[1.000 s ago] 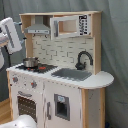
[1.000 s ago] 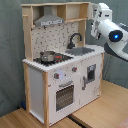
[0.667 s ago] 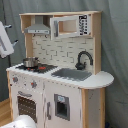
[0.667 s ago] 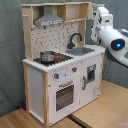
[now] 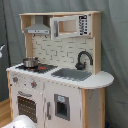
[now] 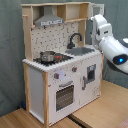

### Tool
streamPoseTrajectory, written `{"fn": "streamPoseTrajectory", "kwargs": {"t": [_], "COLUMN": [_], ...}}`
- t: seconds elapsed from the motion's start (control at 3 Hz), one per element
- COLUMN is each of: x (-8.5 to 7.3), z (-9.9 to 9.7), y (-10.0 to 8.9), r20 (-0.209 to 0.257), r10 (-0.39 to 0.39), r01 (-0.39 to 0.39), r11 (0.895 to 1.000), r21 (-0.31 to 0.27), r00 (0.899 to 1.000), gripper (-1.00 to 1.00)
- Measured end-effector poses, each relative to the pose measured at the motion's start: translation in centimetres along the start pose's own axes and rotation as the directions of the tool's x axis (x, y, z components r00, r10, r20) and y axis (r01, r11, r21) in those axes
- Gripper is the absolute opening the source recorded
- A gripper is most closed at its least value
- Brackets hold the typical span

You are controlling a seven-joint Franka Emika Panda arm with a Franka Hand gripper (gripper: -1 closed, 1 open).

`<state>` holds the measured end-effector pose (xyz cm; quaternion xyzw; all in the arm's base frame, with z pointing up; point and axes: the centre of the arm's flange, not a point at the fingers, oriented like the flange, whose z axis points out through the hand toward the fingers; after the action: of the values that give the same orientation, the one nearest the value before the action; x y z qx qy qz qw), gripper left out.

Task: Play with the kitchen

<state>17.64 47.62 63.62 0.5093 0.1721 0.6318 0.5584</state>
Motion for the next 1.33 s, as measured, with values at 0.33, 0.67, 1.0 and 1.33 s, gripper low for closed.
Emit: {"fn": "streamPoseTrajectory", "kwargs": {"t": [0.33,0.67,1.0,1.33], "x": [0.5,0.4,0.0,-0.6], "z": [-3.1,-5.5,-7.3,-8.9], "y": [-2.4,-5.7,-9.4,-12.9], "r20": [-0.051,-0.095,-0.131,-0.169], "r10": [-0.121,-0.248,-0.405,-0.543], "r01": [0.121,0.247,0.401,0.539], "r11": [0.993,0.969,0.914,0.839], "r21": [-0.016,-0.031,-0.057,-0.071], "r00": [0.991,0.964,0.905,0.823], "gripper": [1.00,1.00,1.00,1.00]}}
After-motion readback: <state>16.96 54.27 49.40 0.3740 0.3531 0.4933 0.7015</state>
